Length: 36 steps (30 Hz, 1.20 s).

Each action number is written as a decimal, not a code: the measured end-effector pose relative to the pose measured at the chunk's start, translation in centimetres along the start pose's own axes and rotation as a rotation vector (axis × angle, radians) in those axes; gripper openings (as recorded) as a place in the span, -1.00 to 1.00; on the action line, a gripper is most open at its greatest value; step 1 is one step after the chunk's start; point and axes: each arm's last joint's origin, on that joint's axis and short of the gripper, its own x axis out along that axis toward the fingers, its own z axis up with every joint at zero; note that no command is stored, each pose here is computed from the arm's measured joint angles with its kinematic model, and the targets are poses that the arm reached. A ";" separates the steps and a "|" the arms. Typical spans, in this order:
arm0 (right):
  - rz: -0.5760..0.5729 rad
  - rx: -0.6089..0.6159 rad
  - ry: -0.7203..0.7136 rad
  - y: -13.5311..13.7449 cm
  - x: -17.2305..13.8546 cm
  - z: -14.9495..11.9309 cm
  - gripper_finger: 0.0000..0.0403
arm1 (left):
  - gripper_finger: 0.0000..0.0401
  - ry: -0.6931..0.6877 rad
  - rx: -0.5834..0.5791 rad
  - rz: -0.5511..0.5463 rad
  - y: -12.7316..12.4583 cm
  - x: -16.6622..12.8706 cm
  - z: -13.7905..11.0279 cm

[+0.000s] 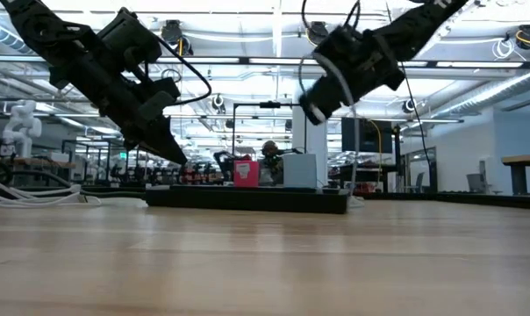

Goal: Insert USB
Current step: Insert the light blue USB cable into the light blue charger adapter

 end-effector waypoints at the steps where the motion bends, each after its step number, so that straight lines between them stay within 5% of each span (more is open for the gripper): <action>1: 0.020 -0.032 -0.028 0.3 0.6 -0.1 -1.00 | -0.99 0.000 0.001 0.000 0.0 0.0 0.0; 12: 0.087 -0.214 -0.180 0.0 3.5 -1.8 -1.00 | -0.99 -0.008 -0.003 -0.112 -0.4 0.0 0.3; 20: 0.215 -0.201 -0.321 -0.1 3.6 -0.4 -1.00 | -0.99 -0.261 0.098 -0.611 -2.3 -1.1 3.2; 24: 0.219 -0.268 -0.420 0.4 2.9 1.4 -1.00 | -0.97 -0.408 0.145 -0.735 -3.0 -2.2 5.3; 36: 0.357 -0.332 -0.445 1.7 3.8 7.0 -1.00 | -0.36 -0.398 0.214 -0.962 -5.1 -0.5 10.0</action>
